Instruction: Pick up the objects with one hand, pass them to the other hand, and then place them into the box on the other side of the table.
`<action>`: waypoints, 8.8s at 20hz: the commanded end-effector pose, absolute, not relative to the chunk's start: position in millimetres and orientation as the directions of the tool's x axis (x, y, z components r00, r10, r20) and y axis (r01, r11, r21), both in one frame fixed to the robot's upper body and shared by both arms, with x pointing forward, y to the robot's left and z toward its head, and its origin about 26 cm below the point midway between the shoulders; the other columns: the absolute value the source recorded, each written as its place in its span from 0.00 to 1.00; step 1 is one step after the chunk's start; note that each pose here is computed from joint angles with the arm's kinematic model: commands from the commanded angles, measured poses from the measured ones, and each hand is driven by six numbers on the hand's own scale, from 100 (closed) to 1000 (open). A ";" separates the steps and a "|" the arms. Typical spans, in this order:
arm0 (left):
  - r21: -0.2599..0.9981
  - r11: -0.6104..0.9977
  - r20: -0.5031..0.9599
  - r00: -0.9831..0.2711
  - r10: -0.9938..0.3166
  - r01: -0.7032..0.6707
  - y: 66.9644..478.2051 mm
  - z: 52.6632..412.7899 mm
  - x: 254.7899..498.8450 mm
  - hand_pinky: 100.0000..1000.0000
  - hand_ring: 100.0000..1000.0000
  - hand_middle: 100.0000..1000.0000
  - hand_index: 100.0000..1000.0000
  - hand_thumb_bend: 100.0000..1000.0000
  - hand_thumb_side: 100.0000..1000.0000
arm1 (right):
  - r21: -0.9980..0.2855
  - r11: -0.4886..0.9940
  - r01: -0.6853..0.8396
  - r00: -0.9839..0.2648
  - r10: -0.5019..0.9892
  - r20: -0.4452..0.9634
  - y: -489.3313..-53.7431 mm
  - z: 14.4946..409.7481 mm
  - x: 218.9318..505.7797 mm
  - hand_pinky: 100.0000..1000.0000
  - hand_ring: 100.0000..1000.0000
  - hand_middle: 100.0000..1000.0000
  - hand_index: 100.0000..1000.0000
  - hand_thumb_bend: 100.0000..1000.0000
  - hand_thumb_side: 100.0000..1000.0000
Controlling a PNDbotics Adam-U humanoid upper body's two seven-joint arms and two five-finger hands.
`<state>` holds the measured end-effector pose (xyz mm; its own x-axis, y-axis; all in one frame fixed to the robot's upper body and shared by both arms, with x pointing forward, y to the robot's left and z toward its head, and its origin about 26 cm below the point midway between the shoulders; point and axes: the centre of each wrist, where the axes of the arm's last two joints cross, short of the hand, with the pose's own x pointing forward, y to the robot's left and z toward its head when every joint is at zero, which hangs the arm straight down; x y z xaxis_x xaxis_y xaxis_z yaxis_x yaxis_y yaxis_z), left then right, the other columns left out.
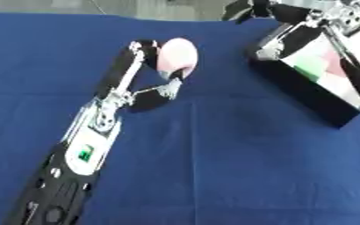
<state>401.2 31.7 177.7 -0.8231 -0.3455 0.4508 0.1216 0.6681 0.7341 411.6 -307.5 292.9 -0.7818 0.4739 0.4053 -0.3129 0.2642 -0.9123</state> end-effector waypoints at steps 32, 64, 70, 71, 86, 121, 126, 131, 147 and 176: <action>0.721 0.679 0.354 -0.916 -0.190 0.138 -5.3 206.9 377.0 0.53 0.50 0.45 0.45 0.00 0.20 | -0.955 0.113 -0.274 -0.831 0.473 0.294 -296.5 309.0 418.6 0.87 1.00 0.80 0.83 0.32 0.06; 0.723 0.683 0.358 -0.902 -0.243 0.103 -7.6 195.9 381.2 0.53 0.50 0.45 0.45 0.00 0.19 | -0.936 0.047 -0.349 -0.848 0.410 0.336 -287.2 311.8 409.1 0.87 1.00 0.81 0.86 0.39 0.00; 0.718 0.688 0.356 -0.904 -0.236 0.103 -9.8 196.4 380.2 0.53 0.50 0.45 0.45 0.00 0.19 | -0.931 0.049 -0.363 -0.846 0.401 0.351 -281.9 311.0 408.2 0.87 1.00 0.79 0.85 0.42 0.03; 0.717 0.690 0.355 -0.904 -0.236 0.102 -10.0 196.5 380.1 0.53 0.50 0.45 0.45 0.00 0.19 | -0.930 0.047 -0.365 -0.846 0.400 0.352 -280.7 310.5 408.2 0.87 1.00 0.79 0.85 0.42 0.04; 0.726 0.681 0.360 -0.895 -0.263 0.091 -11.5 187.3 383.5 0.53 0.50 0.45 0.45 0.00 0.19 | -0.907 0.071 -0.415 -0.816 0.411 0.406 -276.7 311.0 406.2 0.86 1.00 0.75 0.80 0.43 0.03; 0.704 0.702 0.368 -0.900 -0.234 0.106 -19.1 185.9 380.2 0.53 0.49 0.45 0.46 0.00 0.20 | -0.877 0.112 -0.466 -0.777 0.421 0.467 -274.0 312.9 405.7 0.82 1.00 0.53 0.59 0.26 0.00; 0.709 0.697 0.371 -0.897 -0.240 0.106 -18.5 183.6 381.1 0.53 0.50 0.45 0.47 0.00 0.20 | -0.858 0.142 -0.494 -0.756 0.417 0.504 -275.7 314.8 405.4 0.80 0.98 0.46 0.51 0.08 0.00; 0.710 0.696 0.378 -0.893 -0.246 0.109 -18.8 181.7 381.4 0.53 0.50 0.45 0.49 0.00 0.17 | -0.841 0.154 -0.519 -0.743 0.404 0.533 -273.4 315.5 403.6 0.79 0.95 0.39 0.46 0.13 0.00; 0.695 0.717 0.409 -0.852 -0.325 0.060 -15.8 174.4 384.7 0.57 0.57 0.56 0.75 0.60 0.34 | -0.834 0.145 -0.532 -0.749 0.380 0.544 -269.5 317.3 397.0 0.78 0.93 0.35 0.42 0.24 0.00; 0.654 0.757 0.451 -0.801 -0.394 -0.004 5.1 157.9 394.3 0.57 0.59 0.58 0.77 0.71 0.40 | -0.779 0.518 -0.353 -0.640 0.474 0.605 -369.6 323.1 371.5 0.78 0.92 0.36 0.43 0.23 0.00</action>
